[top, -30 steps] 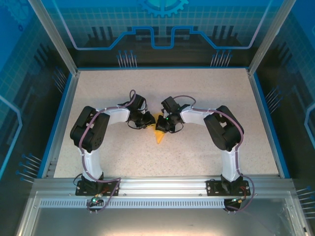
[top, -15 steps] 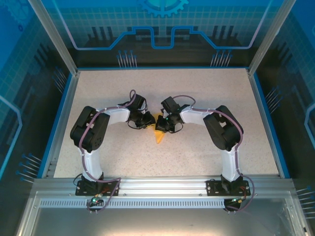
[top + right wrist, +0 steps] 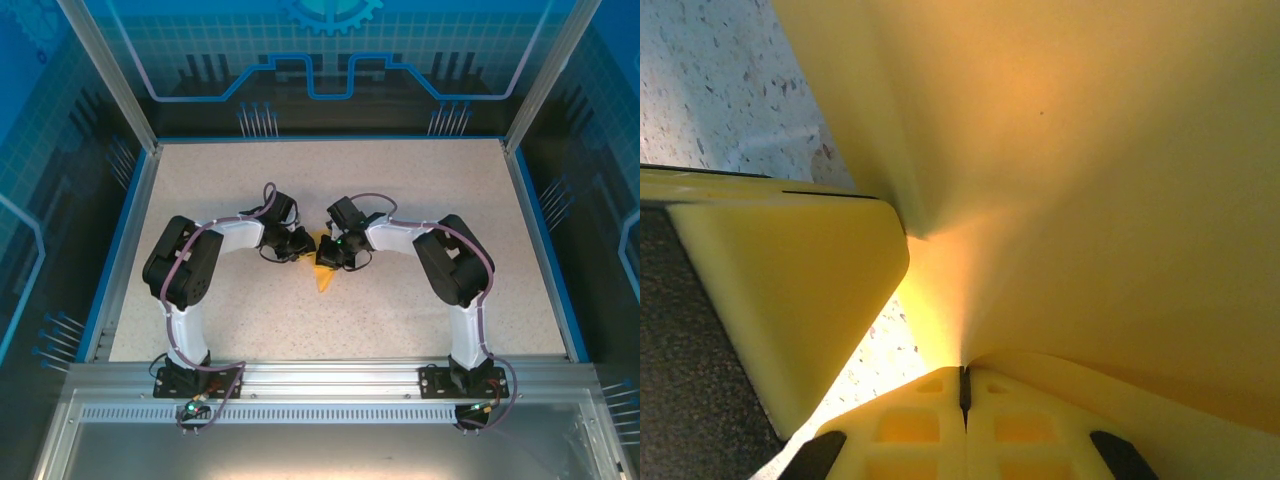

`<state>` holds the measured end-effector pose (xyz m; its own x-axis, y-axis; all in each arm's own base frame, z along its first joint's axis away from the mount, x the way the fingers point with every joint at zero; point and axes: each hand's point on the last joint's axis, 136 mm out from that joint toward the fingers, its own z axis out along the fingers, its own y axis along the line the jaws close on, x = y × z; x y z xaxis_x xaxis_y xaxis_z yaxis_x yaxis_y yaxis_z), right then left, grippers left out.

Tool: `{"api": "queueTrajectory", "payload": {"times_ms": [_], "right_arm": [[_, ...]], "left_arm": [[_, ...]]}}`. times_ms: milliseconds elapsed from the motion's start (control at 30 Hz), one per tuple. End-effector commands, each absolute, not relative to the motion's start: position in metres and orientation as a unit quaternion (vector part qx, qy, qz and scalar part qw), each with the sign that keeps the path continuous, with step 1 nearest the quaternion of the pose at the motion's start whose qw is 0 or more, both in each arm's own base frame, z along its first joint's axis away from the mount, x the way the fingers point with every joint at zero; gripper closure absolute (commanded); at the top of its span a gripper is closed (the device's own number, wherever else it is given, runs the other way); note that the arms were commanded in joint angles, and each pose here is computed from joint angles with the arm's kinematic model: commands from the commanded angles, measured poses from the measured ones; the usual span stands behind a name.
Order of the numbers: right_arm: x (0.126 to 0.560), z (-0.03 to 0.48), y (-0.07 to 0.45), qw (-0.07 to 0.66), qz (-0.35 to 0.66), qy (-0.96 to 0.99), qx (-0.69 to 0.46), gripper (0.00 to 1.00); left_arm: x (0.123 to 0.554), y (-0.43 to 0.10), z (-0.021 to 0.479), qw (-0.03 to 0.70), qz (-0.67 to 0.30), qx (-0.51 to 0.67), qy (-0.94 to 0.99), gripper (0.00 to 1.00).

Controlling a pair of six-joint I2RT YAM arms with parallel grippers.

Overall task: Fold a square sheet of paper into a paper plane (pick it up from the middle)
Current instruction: Third fold the triangle at the center of the table.

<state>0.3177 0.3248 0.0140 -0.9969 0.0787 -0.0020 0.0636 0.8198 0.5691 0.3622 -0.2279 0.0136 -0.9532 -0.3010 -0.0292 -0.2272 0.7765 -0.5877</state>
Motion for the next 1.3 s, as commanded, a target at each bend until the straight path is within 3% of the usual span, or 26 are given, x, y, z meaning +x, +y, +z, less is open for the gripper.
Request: {"api": "queueTrajectory", "payload": {"times_ms": [0, 1267], "right_arm": [[0.304, 0.011, 0.314, 0.008, 0.268, 0.963, 0.030, 0.96], [0.303, 0.002, 0.324, -0.002, 0.292, 0.956, 0.016, 0.91]], "left_arm": [[0.346, -0.220, -0.015, 0.031, -0.256, -0.139, 0.956, 0.79], [0.347, -0.223, -0.011, 0.033, -0.259, -0.136, 0.956, 0.79]]}}
